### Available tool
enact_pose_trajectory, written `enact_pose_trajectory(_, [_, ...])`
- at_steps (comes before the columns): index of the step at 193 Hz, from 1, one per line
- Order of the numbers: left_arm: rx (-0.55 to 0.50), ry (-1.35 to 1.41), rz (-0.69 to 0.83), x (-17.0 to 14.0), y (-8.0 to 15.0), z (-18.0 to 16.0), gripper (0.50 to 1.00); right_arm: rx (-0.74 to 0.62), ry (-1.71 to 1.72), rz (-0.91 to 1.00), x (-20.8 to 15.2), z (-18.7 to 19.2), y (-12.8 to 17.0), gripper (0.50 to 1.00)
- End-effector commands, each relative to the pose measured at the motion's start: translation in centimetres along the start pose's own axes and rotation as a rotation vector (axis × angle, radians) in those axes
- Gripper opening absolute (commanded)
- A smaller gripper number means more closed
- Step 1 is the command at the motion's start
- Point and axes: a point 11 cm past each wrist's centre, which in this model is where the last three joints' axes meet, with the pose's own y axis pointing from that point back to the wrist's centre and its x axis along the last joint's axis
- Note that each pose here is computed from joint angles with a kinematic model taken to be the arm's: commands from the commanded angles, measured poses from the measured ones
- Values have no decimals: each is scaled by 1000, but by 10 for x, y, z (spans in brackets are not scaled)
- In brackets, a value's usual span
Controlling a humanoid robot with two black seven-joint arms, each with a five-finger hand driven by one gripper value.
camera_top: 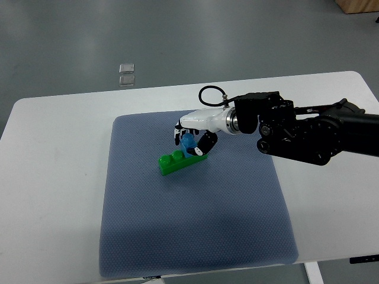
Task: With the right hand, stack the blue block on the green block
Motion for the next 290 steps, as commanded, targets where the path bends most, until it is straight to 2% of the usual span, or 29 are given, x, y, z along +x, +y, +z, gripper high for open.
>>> enact_pose_trajectory(1, [0, 0, 0, 0, 0, 0, 1000, 0, 0, -2, -2, 1, 0, 613])
enact_pose_trajectory(119, [1, 0, 0, 0, 0, -1, 1000, -7, -4, 13, -10, 5, -6, 605])
enact_pose_trajectory(200, [1, 0, 0, 0, 0, -1, 1000, 0, 3, 25, -14, 6, -7, 564])
enact_pose_trajectory(254, [1, 0, 0, 0, 0, -1, 1000, 11, -3, 27, -16, 5, -7, 582])
enact_pose_trajectory(290, [1, 0, 0, 0, 0, -1, 1000, 16, -10, 32, -21, 6, -7, 558])
